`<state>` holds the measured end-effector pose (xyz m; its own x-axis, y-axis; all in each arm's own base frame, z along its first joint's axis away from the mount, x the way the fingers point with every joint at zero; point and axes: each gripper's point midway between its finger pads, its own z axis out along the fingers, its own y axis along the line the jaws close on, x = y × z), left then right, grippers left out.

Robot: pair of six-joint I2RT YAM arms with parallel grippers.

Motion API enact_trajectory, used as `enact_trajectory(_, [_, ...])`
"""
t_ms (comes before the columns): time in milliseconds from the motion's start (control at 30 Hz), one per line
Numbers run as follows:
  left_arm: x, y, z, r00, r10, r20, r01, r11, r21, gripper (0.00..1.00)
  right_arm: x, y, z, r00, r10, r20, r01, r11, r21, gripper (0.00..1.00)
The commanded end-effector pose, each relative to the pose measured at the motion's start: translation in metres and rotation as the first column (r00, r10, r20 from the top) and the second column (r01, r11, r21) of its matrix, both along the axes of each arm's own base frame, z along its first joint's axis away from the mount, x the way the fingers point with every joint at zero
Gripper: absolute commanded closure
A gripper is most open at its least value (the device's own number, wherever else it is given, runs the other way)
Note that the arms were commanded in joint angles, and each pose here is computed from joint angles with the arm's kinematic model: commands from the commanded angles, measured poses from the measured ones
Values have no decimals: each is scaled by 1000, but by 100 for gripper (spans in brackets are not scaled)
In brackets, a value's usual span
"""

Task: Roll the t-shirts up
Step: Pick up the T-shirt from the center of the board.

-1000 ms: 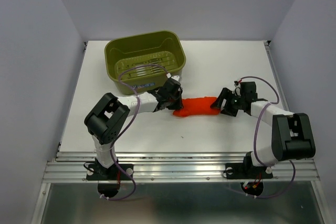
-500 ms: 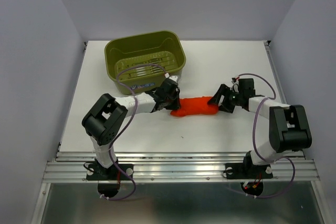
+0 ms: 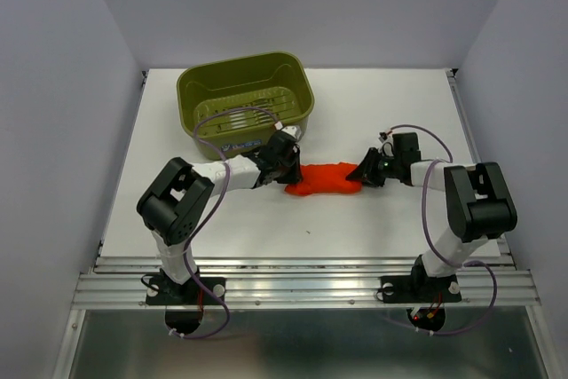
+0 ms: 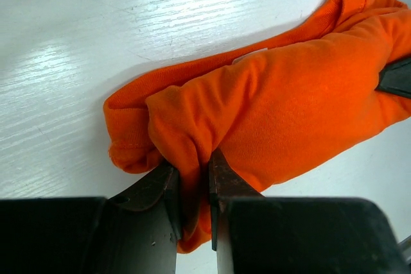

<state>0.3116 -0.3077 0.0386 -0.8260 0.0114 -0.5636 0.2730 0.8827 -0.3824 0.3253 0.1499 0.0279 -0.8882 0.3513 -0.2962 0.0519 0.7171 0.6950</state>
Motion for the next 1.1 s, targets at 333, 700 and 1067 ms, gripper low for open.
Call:
enact_trajectory(333, [2, 7, 49, 998, -10, 55, 9, 1000, 13, 100, 4, -24, 36, 987, -134, 90, 147, 978, -150, 99])
enact_trajectory(700, [10, 6, 135, 984, 7, 177, 3, 998, -58, 100, 15, -20, 113, 966, -121, 228, 151, 982, -118, 99])
enact_trajectory(1067, [39, 33, 247, 934, 105, 341, -82, 993, -80, 100, 53, 1, 226, 895, -101, 435, 144, 987, -67, 99])
